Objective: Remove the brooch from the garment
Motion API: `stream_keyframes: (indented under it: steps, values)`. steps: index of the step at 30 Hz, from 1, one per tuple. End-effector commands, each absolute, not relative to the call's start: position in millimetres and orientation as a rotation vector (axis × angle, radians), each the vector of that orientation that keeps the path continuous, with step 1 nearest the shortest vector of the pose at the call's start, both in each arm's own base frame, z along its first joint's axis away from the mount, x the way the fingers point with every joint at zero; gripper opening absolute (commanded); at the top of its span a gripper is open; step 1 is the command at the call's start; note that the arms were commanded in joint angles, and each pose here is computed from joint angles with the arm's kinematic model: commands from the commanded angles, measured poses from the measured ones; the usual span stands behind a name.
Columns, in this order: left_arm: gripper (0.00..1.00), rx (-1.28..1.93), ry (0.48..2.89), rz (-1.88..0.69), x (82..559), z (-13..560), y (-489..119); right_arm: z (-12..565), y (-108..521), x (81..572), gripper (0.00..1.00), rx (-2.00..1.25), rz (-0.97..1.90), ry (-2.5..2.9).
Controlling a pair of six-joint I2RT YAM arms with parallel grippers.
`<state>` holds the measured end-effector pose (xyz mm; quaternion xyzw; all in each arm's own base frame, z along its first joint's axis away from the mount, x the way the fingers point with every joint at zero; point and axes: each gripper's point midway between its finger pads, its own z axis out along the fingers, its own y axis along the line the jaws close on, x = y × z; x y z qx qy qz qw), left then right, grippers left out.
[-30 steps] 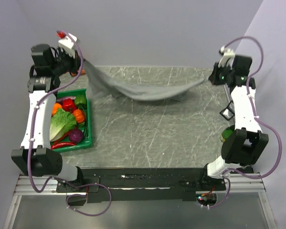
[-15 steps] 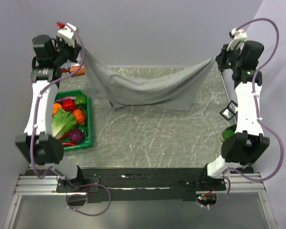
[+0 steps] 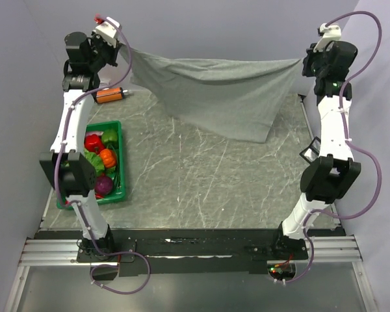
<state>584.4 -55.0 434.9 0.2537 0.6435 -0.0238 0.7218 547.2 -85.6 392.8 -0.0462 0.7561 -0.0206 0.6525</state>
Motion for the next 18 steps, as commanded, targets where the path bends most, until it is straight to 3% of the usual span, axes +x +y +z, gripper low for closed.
stream_keyframes:
  steps: [1,2,4,6,7,9,10,14,15,18]
  values:
    - [0.01,0.634,1.17,0.09,509.7,518.1,-55.0,459.1,-84.6,503.9,0.0,-0.203,-0.121,1.534]
    - [0.01,0.655,1.125,0.11,480.2,535.3,-57.4,469.0,-79.3,485.1,0.0,-0.253,-0.153,1.507]
    - [0.01,0.767,1.222,0.1,464.3,484.3,-62.8,422.6,-70.5,470.8,0.0,-0.325,-0.134,1.594]
    - [0.01,0.816,1.256,0.103,424.6,471.4,-63.8,413.5,-56.3,438.8,0.0,-0.419,-0.146,1.59]
    - [0.01,0.886,1.386,0.054,413.5,415.2,-65.8,363.6,-50.5,426.5,0.0,-0.444,-0.097,1.7]
    - [0.01,0.968,1.432,0.032,372.6,385.8,-69.4,338.2,-31.4,392.7,0.0,-0.582,-0.086,1.727]
    - [0.01,1.054,1.555,-0.044,351.1,326.1,-72.6,283.4,-22.8,373.7,0.0,-0.662,-0.054,1.831]
    - [0.02,1.198,1.688,-0.193,269.5,241.2,-85.5,193.7,-6.4,302.4,0.0,-0.813,-0.025,1.962]
    - [0.06,1.216,1.717,-0.223,256.3,226.1,-87.1,175.2,-5.0,289.0,0.0,-0.835,-0.01,2.003]
    - [0.5,1.261,1.805,-0.305,215.8,185.9,-87.8,126.1,2.4,241.2,0.03,-0.977,0.049,2.106]
